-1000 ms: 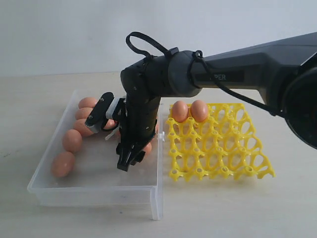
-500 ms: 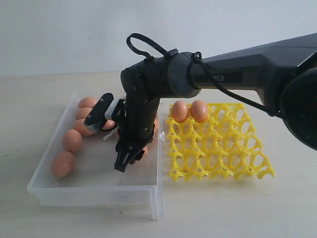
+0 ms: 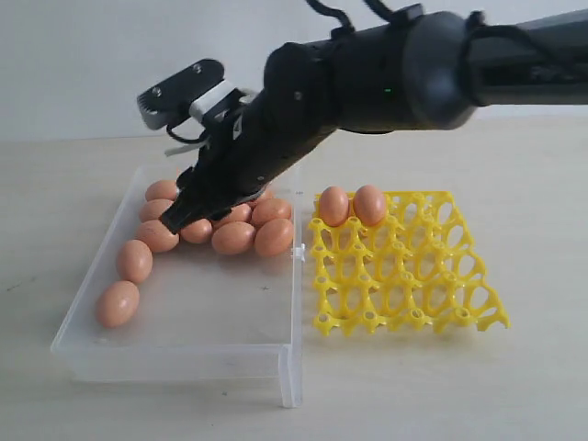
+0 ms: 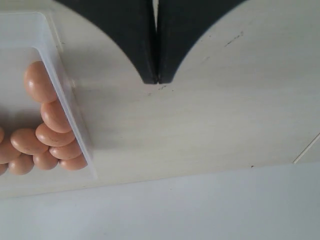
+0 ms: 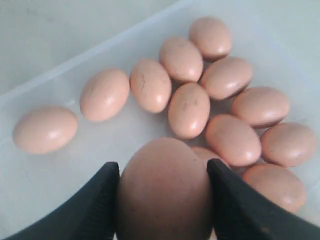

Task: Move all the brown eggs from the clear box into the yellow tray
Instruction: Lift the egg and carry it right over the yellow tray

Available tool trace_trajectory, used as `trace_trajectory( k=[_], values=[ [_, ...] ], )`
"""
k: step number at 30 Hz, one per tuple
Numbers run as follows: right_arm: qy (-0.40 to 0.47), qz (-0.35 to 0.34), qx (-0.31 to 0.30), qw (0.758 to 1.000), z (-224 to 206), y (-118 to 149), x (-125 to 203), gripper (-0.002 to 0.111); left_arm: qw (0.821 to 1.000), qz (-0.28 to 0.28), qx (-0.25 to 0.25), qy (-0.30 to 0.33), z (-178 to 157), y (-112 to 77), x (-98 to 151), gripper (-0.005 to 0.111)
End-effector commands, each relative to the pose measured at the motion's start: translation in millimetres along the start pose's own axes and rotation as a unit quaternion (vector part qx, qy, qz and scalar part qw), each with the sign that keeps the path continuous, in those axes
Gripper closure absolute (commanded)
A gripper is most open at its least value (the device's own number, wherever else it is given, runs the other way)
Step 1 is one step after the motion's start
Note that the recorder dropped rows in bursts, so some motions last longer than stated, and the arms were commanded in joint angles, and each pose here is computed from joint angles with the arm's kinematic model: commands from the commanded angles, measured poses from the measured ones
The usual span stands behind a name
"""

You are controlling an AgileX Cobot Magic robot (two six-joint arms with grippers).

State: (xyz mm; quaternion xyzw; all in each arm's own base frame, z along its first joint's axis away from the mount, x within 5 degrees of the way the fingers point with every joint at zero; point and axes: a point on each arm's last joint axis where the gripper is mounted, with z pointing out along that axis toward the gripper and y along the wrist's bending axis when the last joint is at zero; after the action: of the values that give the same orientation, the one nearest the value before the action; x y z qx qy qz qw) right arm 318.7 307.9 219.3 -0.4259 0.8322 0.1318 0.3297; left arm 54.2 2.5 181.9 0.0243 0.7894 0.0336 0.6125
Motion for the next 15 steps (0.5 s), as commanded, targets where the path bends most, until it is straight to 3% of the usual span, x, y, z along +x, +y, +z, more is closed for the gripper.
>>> trace_trajectory(
  k=[1,7,15],
  values=[
    [-0.129,0.083,0.047,0.987,-51,-16,9,0.108,1.000,-0.004,0.000,-0.012,-1,0.1,-3,0.107],
    [-0.215,0.164,0.132,0.954,-104,-54,64,0.108,1.000,-0.004,0.000,-0.012,-1,0.1,-3,0.107],
    [-0.204,0.304,0.227,0.903,-120,-116,130,0.108,1.000,-0.004,0.000,-0.012,-1,0.1,-3,0.107]
  ],
)
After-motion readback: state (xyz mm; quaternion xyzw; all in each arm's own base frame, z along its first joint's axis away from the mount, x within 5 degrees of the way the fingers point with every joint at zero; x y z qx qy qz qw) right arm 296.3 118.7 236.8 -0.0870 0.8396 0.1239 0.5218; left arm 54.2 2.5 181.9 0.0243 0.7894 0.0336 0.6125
